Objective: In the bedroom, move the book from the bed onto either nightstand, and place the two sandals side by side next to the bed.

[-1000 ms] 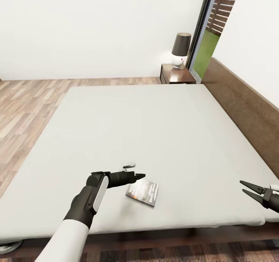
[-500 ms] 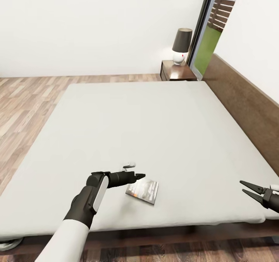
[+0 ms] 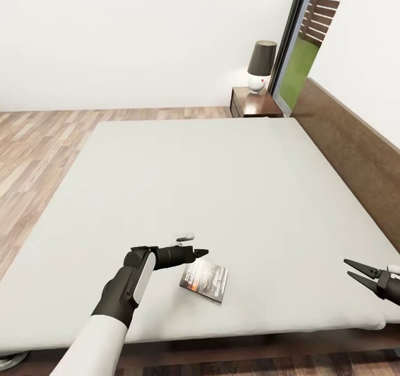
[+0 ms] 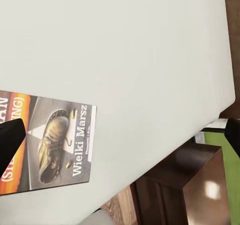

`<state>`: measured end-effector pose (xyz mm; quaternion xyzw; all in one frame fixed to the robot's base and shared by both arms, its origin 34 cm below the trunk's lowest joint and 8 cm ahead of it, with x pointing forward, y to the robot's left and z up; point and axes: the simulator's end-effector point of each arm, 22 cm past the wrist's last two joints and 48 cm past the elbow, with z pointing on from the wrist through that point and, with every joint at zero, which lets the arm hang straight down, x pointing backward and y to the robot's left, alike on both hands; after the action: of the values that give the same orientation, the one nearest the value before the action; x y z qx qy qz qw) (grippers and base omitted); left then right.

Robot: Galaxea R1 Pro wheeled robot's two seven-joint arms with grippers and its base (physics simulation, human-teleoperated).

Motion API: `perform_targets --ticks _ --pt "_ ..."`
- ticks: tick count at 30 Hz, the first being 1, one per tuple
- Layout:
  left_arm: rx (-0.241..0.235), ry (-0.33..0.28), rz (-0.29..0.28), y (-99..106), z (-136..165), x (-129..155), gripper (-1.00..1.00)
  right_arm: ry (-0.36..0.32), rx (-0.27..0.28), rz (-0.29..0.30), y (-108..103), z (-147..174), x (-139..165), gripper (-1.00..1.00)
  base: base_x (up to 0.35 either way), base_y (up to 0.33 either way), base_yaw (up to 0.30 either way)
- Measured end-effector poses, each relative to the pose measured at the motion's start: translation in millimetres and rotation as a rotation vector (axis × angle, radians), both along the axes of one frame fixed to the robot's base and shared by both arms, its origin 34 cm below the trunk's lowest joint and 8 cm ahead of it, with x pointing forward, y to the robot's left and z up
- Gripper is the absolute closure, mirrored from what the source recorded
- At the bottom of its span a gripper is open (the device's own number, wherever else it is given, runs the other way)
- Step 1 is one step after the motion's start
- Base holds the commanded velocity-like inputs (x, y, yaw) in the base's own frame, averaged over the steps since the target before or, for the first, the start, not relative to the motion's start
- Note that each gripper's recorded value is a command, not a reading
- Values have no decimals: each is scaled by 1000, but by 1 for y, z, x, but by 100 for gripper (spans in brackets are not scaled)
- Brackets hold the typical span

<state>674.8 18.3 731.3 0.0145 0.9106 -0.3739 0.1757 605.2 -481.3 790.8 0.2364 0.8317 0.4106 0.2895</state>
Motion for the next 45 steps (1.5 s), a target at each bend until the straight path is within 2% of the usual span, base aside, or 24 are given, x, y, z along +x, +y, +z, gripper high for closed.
perform_targets --ticks 13,34,45 --pt "-1 0 0 0 0 0 -100 -31 -16 25 4 10 8 -100 0 0 0" --pt "-1 0 0 0 0 0 -100 -30 -17 25 4 10 8 -100 0 0 1" --pt "3 3 4 1 -7 -1 -100 -18 -17 25 4 4 7 -100 0 0 103"
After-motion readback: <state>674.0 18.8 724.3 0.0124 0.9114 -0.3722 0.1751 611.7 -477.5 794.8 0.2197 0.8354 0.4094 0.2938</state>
